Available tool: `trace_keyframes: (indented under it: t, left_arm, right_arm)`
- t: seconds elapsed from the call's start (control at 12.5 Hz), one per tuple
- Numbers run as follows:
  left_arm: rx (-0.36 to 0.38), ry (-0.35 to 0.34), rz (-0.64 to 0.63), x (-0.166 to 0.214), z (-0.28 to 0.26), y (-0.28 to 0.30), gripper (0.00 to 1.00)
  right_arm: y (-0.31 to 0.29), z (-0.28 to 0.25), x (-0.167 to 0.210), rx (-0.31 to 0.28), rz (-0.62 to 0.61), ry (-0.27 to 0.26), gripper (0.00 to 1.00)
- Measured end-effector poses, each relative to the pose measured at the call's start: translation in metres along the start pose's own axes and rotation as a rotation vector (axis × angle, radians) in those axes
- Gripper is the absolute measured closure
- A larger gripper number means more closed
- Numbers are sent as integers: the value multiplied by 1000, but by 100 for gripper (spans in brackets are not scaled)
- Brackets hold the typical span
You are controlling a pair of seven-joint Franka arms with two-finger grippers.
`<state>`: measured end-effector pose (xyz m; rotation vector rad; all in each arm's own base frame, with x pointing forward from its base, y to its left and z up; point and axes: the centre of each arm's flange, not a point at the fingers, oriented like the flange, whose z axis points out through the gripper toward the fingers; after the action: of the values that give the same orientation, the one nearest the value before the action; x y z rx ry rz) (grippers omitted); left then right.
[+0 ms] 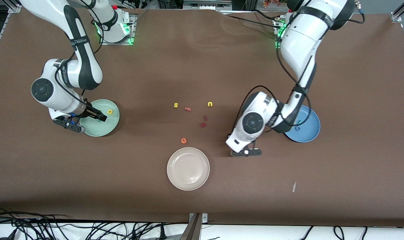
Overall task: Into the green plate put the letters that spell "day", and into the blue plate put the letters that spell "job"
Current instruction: 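Place pink a on blue plate with left gripper while right gripper retracts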
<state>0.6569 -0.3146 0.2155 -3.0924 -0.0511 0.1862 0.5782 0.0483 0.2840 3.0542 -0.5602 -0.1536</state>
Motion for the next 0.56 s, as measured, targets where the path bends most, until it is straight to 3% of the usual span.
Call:
trace_keyframes:
  t: [0.08,0.4,0.56]
  left_arm:
    - [10,-22,22,6,-14,-25,73]
    - [15,-70,125,7,-35,-137,73]
    - [15,-59,160,-5,-25,-178,73]
  right_arm:
    - [-7,-18,5,3,-9,-10,1]
    - [-30,-121,16,3,-55,-65,0]
    - [-22,-175,18,-8,-122,-91,0]
